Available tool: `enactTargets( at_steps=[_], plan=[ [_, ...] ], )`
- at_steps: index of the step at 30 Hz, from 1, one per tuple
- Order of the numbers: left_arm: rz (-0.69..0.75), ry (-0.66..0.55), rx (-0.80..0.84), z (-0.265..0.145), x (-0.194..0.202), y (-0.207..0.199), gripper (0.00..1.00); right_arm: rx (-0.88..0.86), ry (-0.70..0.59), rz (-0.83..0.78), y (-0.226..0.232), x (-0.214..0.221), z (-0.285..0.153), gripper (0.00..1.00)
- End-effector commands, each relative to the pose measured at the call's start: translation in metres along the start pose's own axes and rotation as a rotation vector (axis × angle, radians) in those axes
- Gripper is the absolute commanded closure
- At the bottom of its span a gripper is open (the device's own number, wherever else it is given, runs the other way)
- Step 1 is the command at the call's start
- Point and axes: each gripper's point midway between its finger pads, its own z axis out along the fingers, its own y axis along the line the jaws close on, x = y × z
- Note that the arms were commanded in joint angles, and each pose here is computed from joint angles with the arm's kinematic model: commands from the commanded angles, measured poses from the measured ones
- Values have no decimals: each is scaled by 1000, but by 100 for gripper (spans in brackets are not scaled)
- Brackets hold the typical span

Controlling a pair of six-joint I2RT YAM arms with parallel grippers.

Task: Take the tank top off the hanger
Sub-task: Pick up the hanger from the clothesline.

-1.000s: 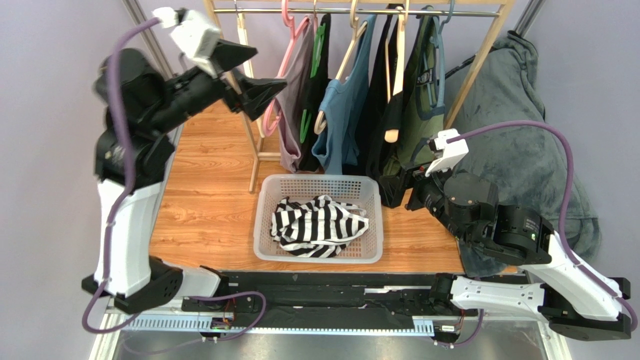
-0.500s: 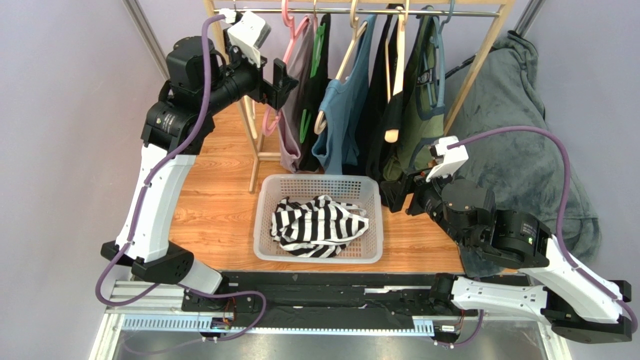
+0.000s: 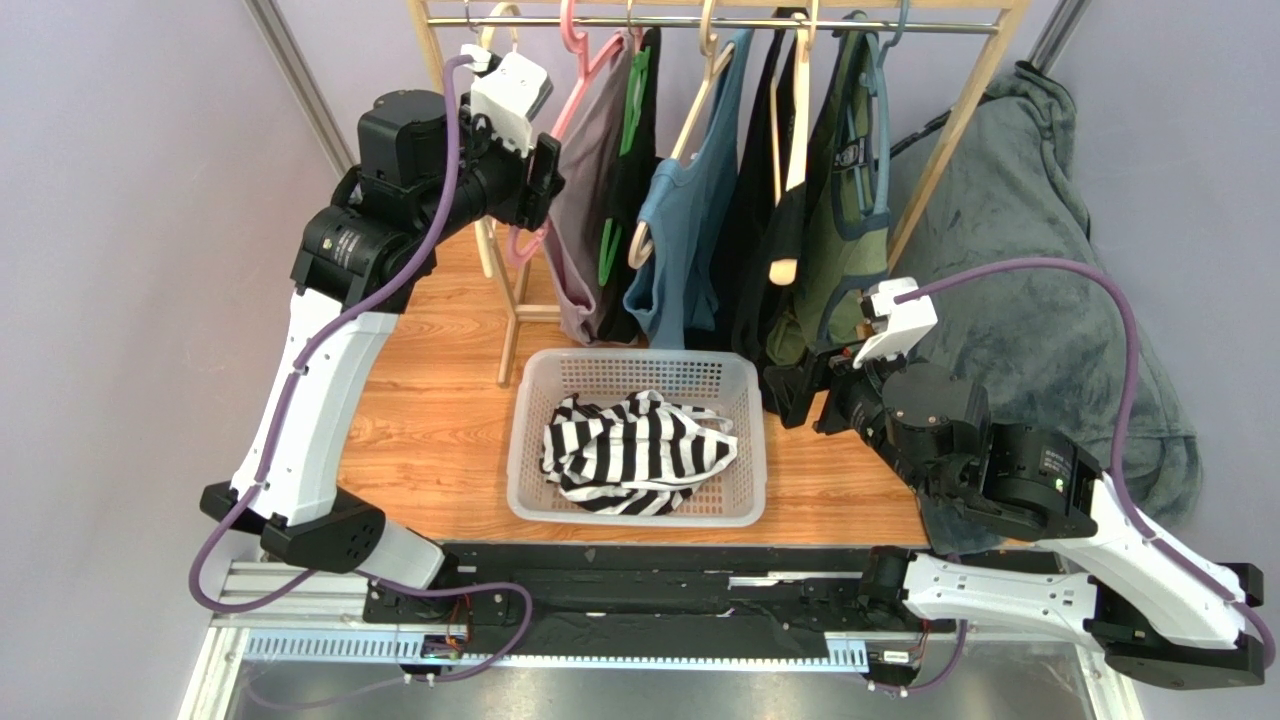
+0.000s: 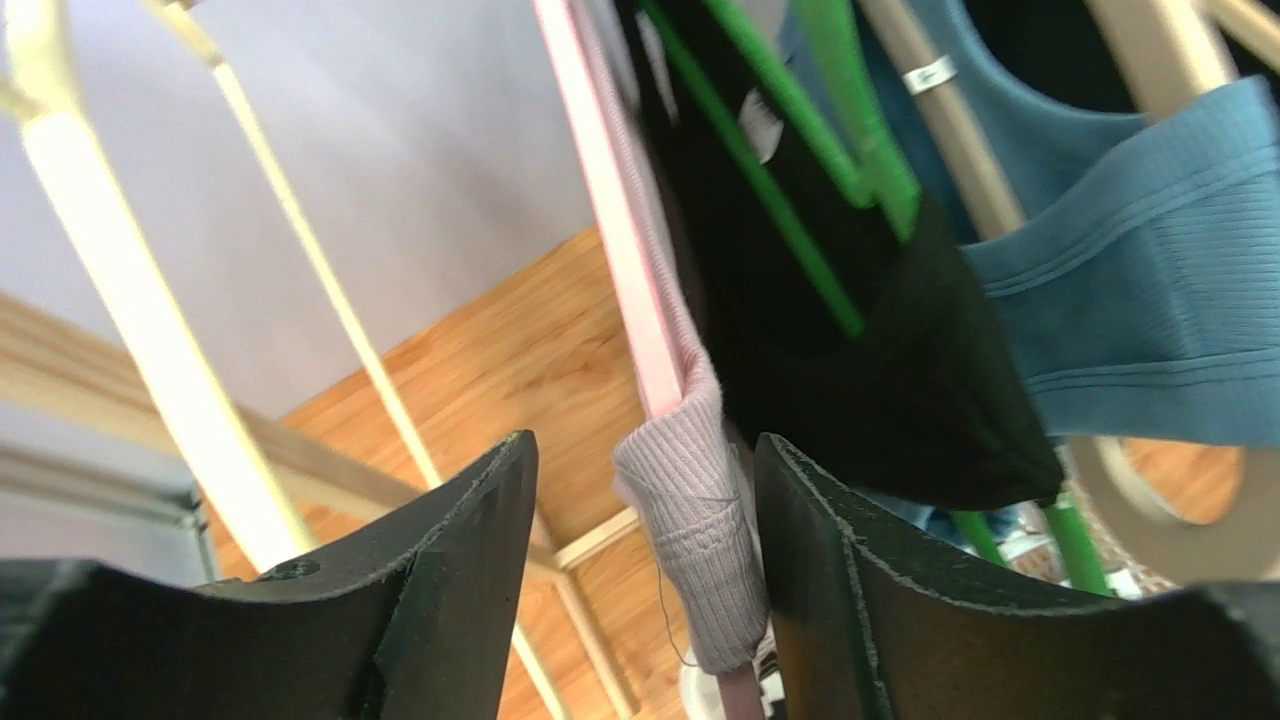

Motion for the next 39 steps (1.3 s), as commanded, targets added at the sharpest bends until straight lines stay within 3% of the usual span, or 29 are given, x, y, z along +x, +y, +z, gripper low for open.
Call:
enactTargets(
  at_steps=[1,9,16,25,27,31,35,39],
  plan=[
    [43,27,-93,-19,1,17,38,-2,-31,39,-1,-8,-3,30],
    [-10,-36,3,-24,-19,-1,37,-10,-30,54,-3,-6,-7,31],
    [-69,-29,104,-7,-24,-19,29,-9,-33,62,-8,-5,-11,32],
    [-79,27,112,4,-6,-22,30,8,-41,46,-14,-8,-14,32],
    [-77,30,111,2,-5,-22,35,9,-46,43,-14,-10,-14,32],
    [-76,23,103,2,-8,-20,70,4,-42,32,-11,-11,-12,37],
    [-75,6,80,1,-16,-15,98,-2,-35,32,-9,-9,-11,43],
    [-77,-22,50,-3,-25,-9,100,-2,-29,32,-9,-7,-11,50]
  ],
)
